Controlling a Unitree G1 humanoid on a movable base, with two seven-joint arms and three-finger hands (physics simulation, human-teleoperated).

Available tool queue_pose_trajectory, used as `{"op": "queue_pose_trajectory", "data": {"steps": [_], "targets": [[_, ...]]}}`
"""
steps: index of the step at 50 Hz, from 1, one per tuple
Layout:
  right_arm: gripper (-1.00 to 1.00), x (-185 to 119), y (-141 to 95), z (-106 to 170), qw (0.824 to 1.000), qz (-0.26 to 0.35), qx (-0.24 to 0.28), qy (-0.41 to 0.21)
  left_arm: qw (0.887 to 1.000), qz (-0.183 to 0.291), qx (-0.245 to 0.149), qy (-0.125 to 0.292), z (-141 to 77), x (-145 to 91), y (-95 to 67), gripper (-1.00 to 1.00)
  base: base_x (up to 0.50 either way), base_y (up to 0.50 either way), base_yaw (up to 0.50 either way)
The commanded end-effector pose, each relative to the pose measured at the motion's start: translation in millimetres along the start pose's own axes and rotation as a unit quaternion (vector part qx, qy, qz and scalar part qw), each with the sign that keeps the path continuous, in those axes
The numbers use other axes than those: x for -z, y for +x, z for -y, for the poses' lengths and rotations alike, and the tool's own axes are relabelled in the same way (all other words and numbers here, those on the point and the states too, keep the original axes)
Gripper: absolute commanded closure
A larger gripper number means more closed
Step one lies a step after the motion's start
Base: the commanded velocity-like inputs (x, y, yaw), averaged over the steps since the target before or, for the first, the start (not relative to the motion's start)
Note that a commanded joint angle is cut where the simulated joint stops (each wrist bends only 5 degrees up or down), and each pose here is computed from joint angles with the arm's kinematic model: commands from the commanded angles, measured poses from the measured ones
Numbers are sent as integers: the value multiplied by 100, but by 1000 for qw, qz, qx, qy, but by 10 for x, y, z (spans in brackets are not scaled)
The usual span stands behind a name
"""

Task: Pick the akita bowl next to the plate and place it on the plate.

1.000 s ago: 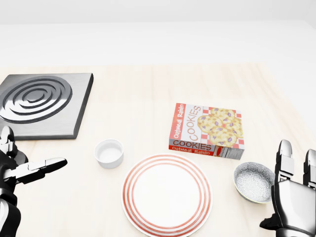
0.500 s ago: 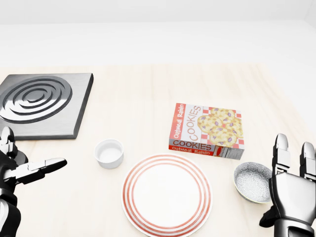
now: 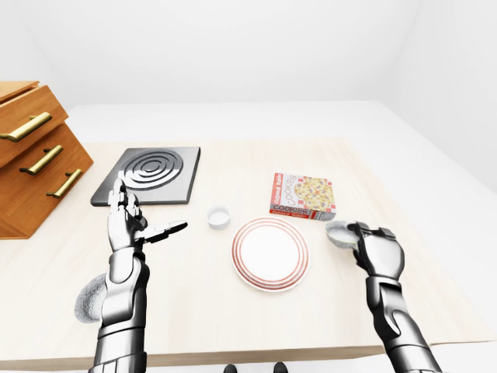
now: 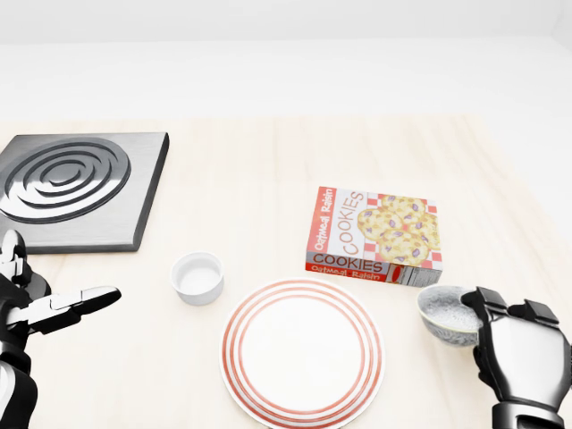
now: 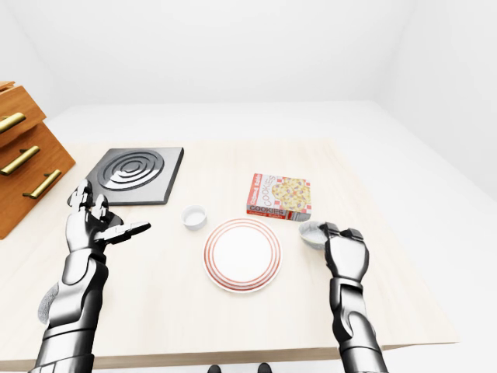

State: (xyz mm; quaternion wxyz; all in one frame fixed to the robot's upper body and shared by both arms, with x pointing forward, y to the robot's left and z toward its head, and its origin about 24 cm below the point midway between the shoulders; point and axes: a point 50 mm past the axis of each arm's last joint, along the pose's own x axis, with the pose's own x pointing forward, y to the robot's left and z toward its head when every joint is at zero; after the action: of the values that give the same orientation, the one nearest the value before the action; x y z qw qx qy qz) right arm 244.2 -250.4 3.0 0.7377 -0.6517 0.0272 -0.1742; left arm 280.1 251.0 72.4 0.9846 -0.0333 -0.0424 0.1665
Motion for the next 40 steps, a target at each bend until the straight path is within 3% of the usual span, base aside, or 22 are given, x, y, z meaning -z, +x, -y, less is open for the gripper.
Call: {"op": "queue_pose_trajectory", "data": {"steps": [1,11,17,19,22,23,26,27,29,32,38,40], "targets": [[100,-10,-223,3,1000,10,-1,9,1000,1,1,0,2,-9,1,-100,0,0,0],[100,63,-360,-20,1000,-2,-11,19,1000,2,0,-1,-4,13,7,-100,0,0,0],[100,84,-483,57,1000,-1,1,-14,1000,0,0,-6,-8,12,0,-100,0,0,0],[100,114,-481,368,997,-5,65,-42,1000,-1,0,-7,3,-14,-10,-100,0,0,0],[100,115,-473,641,993,-7,105,-60,1000,-2,-1,-9,-5,-5,-7,-100,0,0,0],[100,101,-433,908,986,-8,146,-75,1000,-2,-1,-11,-8,7,-7,-100,0,0,0],[100,99,-432,927,986,-8,148,-76,1000,-2,-1,-11,-9,7,-6,-100,0,0,0],[100,39,-336,1344,975,1,211,-67,1000,-4,-2,-13,-9,16,1,-100,0,0,0],[100,19,-311,1445,972,6,226,-65,1000,-4,-2,-14,-14,28,8,-100,0,0,0],[100,-86,-177,2018,958,24,283,-51,1000,-3,-2,-15,-9,-1,3,-100,0,0,0],[100,-218,6,2483,954,46,296,-10,1000,-4,-2,-14,-3,-22,-4,-100,0,0,0],[100,-268,12,2576,948,58,312,-22,1000,-4,-2,-14,-3,-34,-6,-100,0,0,0]]}}
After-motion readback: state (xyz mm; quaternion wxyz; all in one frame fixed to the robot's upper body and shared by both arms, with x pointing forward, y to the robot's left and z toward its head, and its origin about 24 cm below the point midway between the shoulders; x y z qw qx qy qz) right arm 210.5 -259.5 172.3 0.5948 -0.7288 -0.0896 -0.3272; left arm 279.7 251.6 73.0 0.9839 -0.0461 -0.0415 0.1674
